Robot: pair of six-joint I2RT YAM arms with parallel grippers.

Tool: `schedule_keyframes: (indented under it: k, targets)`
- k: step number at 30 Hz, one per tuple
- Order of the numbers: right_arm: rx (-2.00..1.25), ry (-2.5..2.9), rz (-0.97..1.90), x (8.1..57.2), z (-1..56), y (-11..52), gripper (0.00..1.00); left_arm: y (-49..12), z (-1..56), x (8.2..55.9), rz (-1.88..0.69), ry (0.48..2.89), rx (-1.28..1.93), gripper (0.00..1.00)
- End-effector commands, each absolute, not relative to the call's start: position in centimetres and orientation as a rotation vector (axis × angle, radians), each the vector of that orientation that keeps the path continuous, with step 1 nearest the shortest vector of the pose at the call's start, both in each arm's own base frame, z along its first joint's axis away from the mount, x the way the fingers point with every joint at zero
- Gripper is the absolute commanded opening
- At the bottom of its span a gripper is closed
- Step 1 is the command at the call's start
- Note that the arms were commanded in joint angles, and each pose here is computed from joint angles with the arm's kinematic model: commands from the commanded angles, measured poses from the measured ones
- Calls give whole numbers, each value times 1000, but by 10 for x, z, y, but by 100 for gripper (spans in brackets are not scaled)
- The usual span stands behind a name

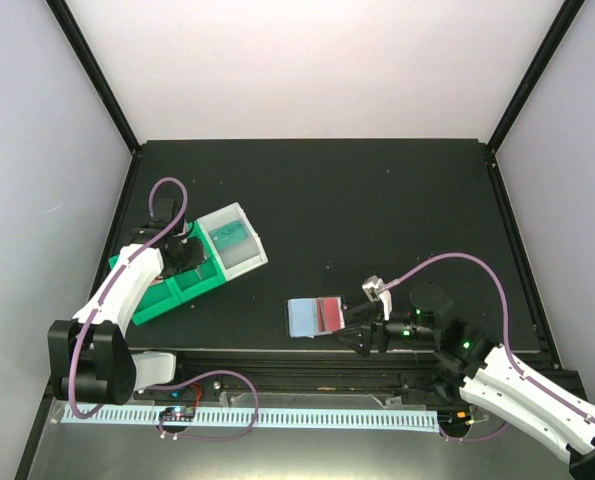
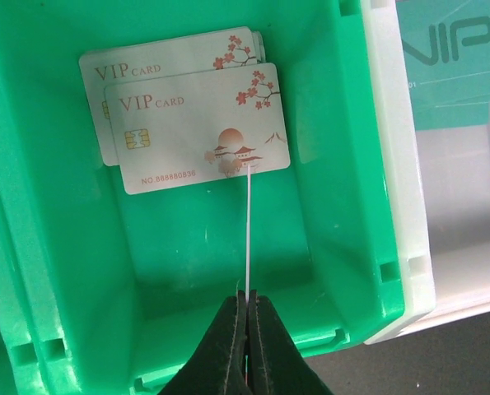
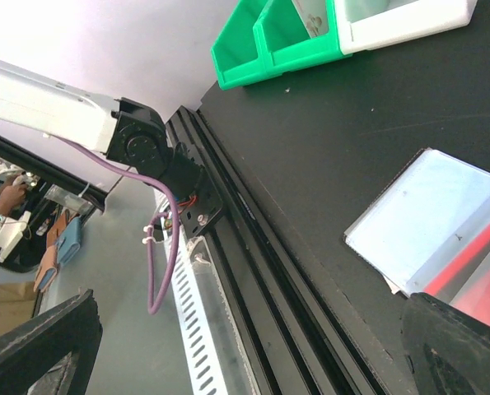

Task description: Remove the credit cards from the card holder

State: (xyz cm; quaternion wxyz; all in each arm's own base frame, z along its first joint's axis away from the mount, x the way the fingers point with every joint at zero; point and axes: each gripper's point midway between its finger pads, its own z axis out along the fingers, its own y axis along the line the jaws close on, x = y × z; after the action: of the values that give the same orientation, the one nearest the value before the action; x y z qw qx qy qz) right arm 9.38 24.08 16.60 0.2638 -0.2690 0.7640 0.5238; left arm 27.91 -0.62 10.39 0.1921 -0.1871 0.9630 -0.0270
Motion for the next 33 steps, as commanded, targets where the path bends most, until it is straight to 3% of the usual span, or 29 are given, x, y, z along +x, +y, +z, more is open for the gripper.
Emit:
schedule_keyframes:
  k: [1,23,33]
  targets:
    - [-734,2048,1393,95,168,240,100,-6,109,295,-91,2664,-514,2]
    - [-711,2061,1424,93,167,240,100,7,107,298,-15,2605,-588,2]
    - [-687,2075,1432,93,165,238,100,12,129,295,-48,2456,-661,1]
